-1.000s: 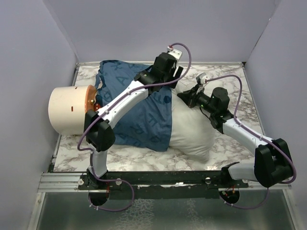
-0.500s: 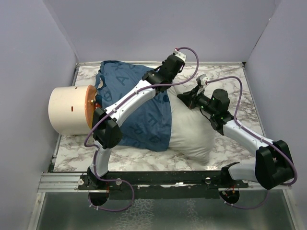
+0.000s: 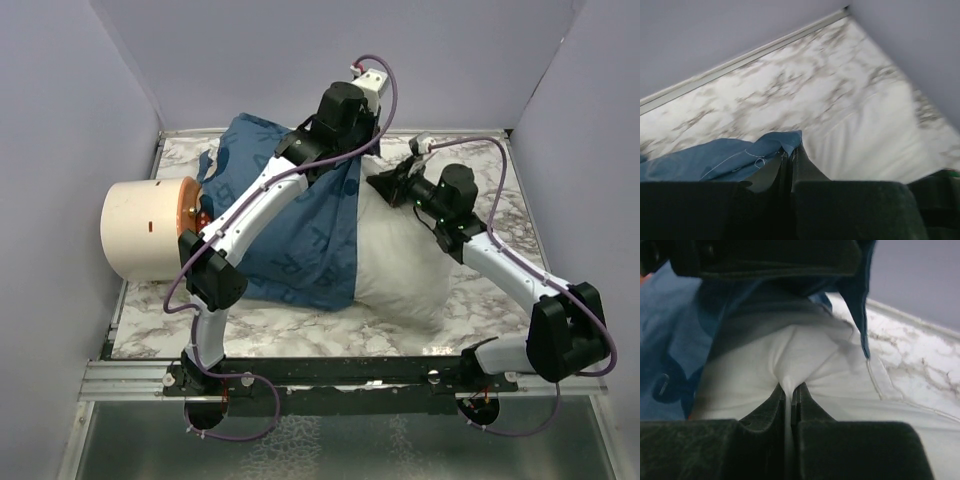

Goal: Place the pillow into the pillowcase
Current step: Stuff the pillow into the pillowcase.

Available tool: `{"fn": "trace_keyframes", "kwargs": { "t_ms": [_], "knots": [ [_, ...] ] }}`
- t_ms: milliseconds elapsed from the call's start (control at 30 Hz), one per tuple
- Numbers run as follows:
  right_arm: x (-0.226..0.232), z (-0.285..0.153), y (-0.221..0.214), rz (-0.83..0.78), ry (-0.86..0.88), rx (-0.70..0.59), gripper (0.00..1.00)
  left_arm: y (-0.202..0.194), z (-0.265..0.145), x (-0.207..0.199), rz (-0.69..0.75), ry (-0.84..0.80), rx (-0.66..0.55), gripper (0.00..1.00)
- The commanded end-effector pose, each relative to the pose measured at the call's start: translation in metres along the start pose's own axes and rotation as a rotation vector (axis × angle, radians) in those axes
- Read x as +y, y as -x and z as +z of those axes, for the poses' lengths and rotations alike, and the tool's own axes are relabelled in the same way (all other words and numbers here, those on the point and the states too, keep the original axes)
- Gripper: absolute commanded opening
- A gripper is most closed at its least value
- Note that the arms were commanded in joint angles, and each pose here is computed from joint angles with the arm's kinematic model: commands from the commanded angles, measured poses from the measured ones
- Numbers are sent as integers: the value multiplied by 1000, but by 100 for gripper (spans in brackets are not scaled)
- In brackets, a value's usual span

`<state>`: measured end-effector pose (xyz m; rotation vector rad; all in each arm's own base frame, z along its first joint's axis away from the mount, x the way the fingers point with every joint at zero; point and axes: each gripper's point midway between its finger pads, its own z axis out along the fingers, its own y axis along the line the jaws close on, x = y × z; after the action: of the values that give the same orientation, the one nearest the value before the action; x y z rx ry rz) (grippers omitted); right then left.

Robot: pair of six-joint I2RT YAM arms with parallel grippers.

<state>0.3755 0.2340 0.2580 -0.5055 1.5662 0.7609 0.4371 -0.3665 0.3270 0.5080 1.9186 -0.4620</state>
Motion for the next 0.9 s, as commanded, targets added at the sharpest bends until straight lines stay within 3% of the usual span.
{"fn": "trace_keyframes", "kwargs": {
  "t_ms": [0, 133, 233, 367, 467, 533, 600, 667, 733, 867],
  "knots": [
    [28, 1, 132, -113, 30, -304, 1, 169, -141, -157, -148, -756, -495, 0],
    [51, -35, 188, -211, 48, -477, 1, 169, -187, -197, -170, -974, -497, 0],
    [54, -46, 163, -217, 63, -462, 1, 135, -194, -198, -217, -1020, -472, 0],
    [33, -32, 36, -92, 60, -243, 1, 65, -176, -174, -302, -934, -447, 0],
    [27, -33, -65, 17, 80, -64, 1, -23, -140, -148, -416, -837, -336, 0],
    [30, -44, -115, 82, 104, 32, 2, -85, -119, -129, -486, -766, -256, 0],
    [42, -53, -138, 114, 160, 84, 4, -136, -105, -114, -538, -706, -189, 0],
    [55, -63, -142, 111, 219, 100, 10, -170, -100, -106, -583, -692, -146, 0],
    [69, -73, -134, 79, 285, 107, 22, -184, -100, -105, -617, -701, -131, 0],
    [103, -100, -77, -44, 412, 35, 47, -186, -104, -105, -626, -718, -143, 0]
  ]
}}
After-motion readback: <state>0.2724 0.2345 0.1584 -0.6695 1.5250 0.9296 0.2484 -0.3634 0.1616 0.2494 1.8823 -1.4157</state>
